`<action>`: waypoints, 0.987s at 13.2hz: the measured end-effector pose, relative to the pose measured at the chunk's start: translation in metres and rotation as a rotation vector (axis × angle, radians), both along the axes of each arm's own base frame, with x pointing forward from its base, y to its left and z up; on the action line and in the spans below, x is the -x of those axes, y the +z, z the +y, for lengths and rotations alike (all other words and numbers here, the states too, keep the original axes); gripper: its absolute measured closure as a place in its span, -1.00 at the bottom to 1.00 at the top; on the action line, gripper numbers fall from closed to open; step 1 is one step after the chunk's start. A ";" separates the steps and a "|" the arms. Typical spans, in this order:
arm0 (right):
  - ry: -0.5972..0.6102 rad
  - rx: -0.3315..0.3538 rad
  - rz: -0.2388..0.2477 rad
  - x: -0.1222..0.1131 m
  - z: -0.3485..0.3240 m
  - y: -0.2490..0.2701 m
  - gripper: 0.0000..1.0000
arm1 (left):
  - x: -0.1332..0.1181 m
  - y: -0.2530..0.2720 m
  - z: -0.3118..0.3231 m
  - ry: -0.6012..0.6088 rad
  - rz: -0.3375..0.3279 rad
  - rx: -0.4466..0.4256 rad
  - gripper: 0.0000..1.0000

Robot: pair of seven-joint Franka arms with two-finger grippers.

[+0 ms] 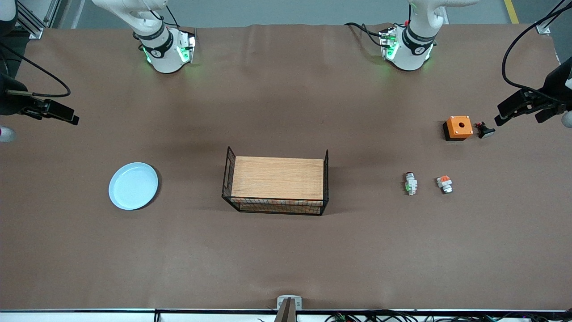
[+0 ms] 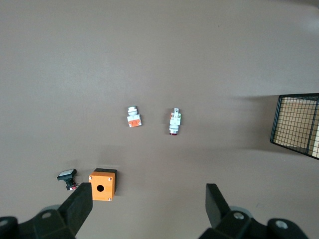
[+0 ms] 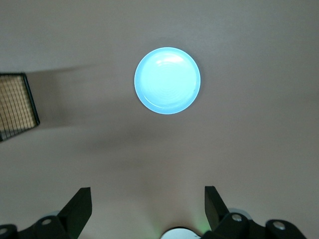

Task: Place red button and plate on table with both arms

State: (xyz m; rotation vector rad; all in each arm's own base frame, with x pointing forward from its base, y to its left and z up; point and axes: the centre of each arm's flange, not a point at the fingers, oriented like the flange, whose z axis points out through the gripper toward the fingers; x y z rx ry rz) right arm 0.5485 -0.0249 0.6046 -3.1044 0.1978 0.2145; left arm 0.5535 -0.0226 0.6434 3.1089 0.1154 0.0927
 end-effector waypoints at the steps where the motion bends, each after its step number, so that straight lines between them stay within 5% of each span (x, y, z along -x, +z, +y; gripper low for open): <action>1: 0.020 -0.002 -0.009 0.000 -0.001 0.004 -1.00 | 0.000 0.000 0.000 0.000 0.000 0.000 -1.00; 8: 0.046 0.003 -0.104 0.040 0.012 0.063 -1.00 | 0.000 0.000 0.000 0.000 0.001 0.000 -1.00; 13: 0.048 0.003 -0.105 0.042 0.013 0.062 -1.00 | 0.000 -0.001 0.000 0.000 0.001 0.000 -1.00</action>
